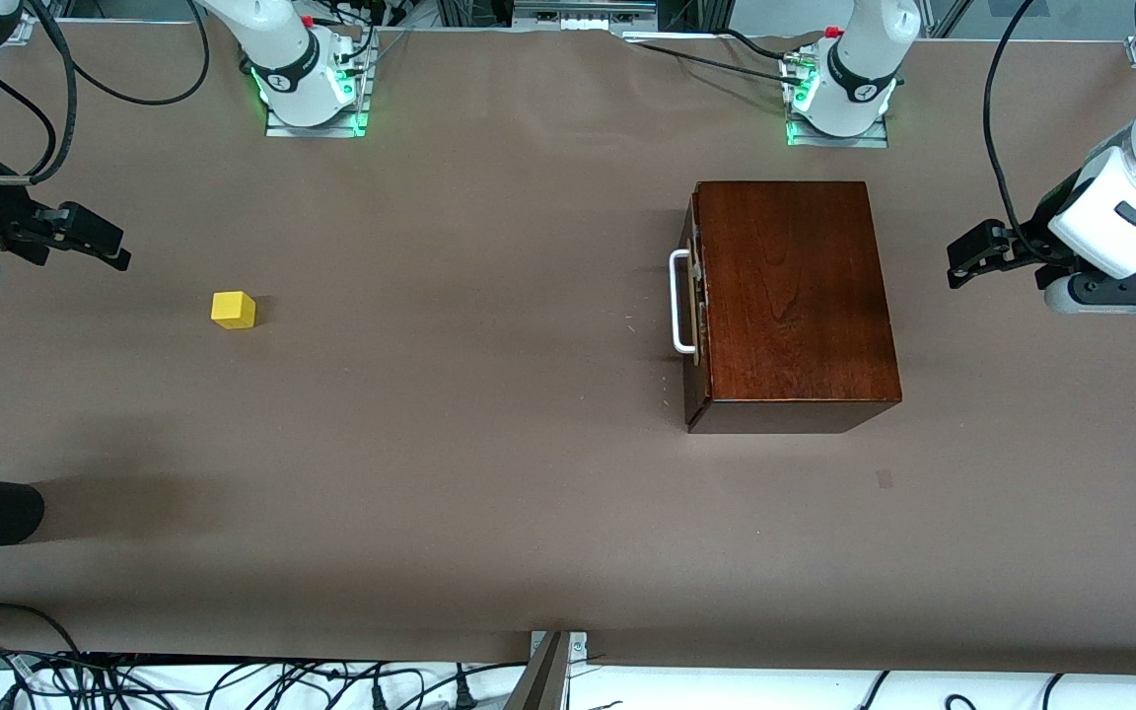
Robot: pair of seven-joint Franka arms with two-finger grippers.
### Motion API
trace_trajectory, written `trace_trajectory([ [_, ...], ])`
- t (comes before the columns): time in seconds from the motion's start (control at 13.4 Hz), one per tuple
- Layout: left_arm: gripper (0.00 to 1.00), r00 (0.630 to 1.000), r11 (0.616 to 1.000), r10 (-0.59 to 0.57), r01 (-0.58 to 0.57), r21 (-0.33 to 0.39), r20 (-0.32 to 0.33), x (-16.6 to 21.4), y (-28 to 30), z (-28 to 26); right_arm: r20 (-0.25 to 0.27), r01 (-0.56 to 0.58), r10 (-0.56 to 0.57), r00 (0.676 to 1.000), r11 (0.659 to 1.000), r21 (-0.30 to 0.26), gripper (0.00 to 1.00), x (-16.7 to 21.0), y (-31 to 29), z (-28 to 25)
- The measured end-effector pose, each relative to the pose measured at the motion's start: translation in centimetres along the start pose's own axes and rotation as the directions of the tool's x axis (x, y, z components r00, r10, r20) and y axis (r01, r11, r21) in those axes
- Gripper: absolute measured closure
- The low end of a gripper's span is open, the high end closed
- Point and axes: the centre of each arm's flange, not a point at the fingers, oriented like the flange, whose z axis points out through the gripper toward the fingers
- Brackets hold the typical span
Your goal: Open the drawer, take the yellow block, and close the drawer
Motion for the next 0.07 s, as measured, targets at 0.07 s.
trace_trajectory([
  [0.07,0.0,1.0,1.0,0.0,0.0,0.0,0.0,0.0,0.0,0.0,0.0,0.0,0.0,1.0,1.0,0.0,0.0,0.0,0.0,0.0],
])
